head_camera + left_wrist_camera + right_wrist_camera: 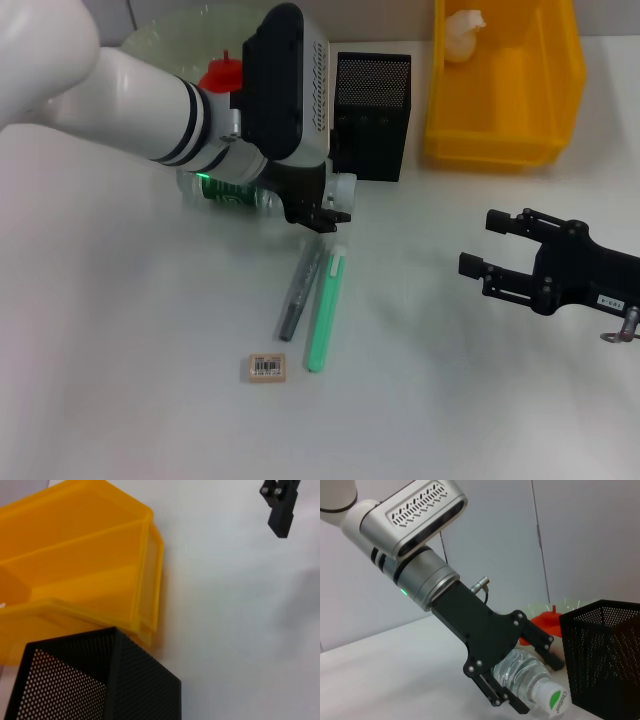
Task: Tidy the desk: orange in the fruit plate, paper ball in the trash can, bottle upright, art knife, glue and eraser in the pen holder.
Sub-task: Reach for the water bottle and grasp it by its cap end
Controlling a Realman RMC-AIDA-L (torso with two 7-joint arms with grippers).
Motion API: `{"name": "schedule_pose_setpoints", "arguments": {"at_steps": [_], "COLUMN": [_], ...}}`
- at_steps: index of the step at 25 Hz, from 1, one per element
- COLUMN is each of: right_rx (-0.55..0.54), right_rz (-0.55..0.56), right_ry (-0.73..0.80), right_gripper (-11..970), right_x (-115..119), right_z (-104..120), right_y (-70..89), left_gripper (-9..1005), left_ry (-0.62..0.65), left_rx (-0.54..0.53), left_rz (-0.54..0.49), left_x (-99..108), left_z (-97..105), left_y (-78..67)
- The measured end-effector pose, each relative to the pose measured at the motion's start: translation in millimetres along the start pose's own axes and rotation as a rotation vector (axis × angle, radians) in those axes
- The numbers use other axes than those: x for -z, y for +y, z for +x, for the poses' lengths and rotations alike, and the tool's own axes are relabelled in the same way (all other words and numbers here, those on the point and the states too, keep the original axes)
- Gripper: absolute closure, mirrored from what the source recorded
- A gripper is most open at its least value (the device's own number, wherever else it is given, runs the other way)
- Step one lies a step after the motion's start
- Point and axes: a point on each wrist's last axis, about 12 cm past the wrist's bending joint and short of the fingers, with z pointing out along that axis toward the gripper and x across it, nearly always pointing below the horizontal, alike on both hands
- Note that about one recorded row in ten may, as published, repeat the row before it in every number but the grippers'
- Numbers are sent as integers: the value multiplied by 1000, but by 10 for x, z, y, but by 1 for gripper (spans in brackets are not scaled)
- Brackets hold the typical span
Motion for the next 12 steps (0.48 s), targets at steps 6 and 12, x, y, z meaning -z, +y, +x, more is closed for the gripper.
{"name": "schedule_pose_setpoints", "arguments": {"at_steps": [6, 12], "right_rx": [0, 0], "right_rz": [0, -1], "right_ry": [0, 0], "right_gripper": [220, 220], "right_x": [-2, -4], "right_z": [-2, -4], "right_y": [-1, -2], "left_gripper": [352, 426], "left_ry": [13, 24], "left_rx": [-23, -38], "left_rz": [-4, -20], "left_x": [-30, -70], "left_z": [-14, -34], "left_y": [-17, -27]}}
